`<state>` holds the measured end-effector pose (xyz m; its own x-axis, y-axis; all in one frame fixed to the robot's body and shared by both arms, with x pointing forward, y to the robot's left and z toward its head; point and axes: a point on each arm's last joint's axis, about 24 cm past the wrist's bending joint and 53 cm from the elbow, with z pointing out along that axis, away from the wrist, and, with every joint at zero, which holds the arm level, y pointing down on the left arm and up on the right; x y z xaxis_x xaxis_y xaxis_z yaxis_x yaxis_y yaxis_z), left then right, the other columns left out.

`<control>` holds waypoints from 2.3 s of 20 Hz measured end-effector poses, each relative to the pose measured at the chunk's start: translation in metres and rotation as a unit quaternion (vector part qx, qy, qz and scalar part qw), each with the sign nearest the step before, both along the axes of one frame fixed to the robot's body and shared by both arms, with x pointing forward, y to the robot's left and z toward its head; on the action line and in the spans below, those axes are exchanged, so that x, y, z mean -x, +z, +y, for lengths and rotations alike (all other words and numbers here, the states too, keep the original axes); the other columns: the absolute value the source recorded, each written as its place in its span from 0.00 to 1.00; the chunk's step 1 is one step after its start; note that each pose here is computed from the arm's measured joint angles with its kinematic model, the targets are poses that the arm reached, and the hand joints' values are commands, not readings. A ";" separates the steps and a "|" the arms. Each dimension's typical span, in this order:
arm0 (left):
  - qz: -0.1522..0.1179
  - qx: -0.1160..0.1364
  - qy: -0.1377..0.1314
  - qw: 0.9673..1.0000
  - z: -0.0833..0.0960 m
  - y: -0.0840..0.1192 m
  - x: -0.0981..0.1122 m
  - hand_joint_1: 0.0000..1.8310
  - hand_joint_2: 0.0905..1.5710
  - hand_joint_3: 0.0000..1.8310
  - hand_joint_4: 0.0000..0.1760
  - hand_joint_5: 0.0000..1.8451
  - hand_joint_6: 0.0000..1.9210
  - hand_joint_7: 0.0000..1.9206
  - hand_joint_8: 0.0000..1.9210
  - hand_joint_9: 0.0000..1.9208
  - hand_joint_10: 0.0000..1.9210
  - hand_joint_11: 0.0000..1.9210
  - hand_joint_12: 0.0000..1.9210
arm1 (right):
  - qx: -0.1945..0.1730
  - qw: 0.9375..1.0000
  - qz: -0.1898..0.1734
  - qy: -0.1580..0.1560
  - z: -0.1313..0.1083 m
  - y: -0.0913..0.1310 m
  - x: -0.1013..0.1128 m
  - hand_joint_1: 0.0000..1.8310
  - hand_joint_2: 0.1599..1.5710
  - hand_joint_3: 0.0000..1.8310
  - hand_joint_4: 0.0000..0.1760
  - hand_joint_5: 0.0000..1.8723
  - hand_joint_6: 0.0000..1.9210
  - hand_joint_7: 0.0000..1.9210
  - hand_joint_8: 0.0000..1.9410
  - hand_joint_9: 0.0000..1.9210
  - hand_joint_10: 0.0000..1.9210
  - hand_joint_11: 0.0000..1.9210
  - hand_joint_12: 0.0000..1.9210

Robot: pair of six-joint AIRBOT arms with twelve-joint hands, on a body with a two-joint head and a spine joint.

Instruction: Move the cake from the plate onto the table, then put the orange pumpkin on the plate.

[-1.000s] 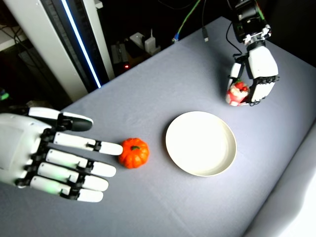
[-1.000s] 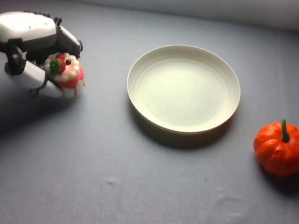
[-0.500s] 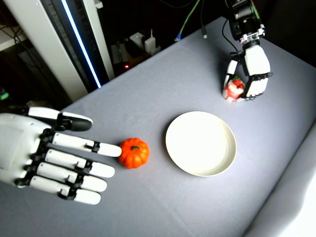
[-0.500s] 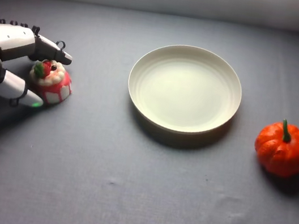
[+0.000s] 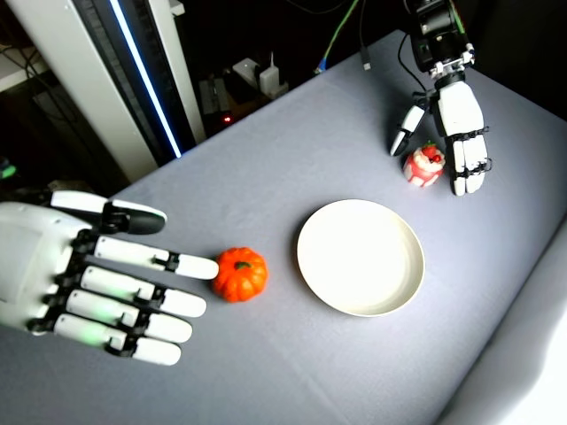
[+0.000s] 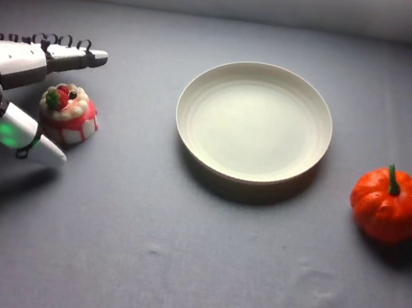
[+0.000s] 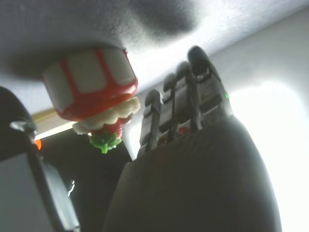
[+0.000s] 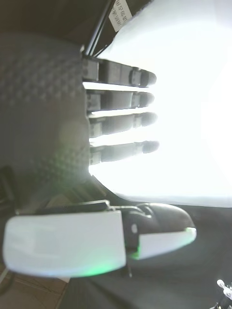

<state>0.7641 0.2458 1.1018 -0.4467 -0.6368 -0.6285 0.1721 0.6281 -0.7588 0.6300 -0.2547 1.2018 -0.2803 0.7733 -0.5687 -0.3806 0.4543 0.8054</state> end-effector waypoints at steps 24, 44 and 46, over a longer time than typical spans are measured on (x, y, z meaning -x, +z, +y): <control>-0.184 0.210 0.026 0.960 0.069 0.155 0.066 0.53 0.58 0.00 0.43 0.00 0.00 0.03 0.00 0.01 0.00 0.00 0.00 | 0.067 0.995 0.073 0.035 0.023 -0.049 -0.007 0.44 0.56 0.00 0.05 0.15 0.00 0.10 0.00 0.08 0.00 0.00 0.39; -0.195 0.218 0.007 0.956 0.059 0.160 0.073 0.52 0.62 0.00 0.79 0.22 0.02 0.03 0.00 0.01 0.00 0.00 0.00 | 0.193 0.970 0.125 0.076 0.069 -0.098 -0.058 0.44 0.60 0.00 0.00 0.16 0.00 0.11 0.00 0.10 0.01 0.00 0.54; -0.195 0.218 0.005 0.956 0.058 0.159 0.073 0.52 0.61 0.00 0.72 0.24 0.00 0.02 0.00 0.02 0.00 0.00 0.00 | 0.189 0.972 0.119 0.078 0.071 -0.094 -0.059 0.46 0.61 0.00 0.00 0.15 0.00 0.11 0.00 0.10 0.00 0.00 0.52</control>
<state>0.6906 0.3035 1.2610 -0.2255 -0.8797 -0.4187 0.4903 0.2690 -0.8290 0.6889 -0.1839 1.1080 -0.5361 0.4593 -0.7082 -0.2915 0.6867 0.6660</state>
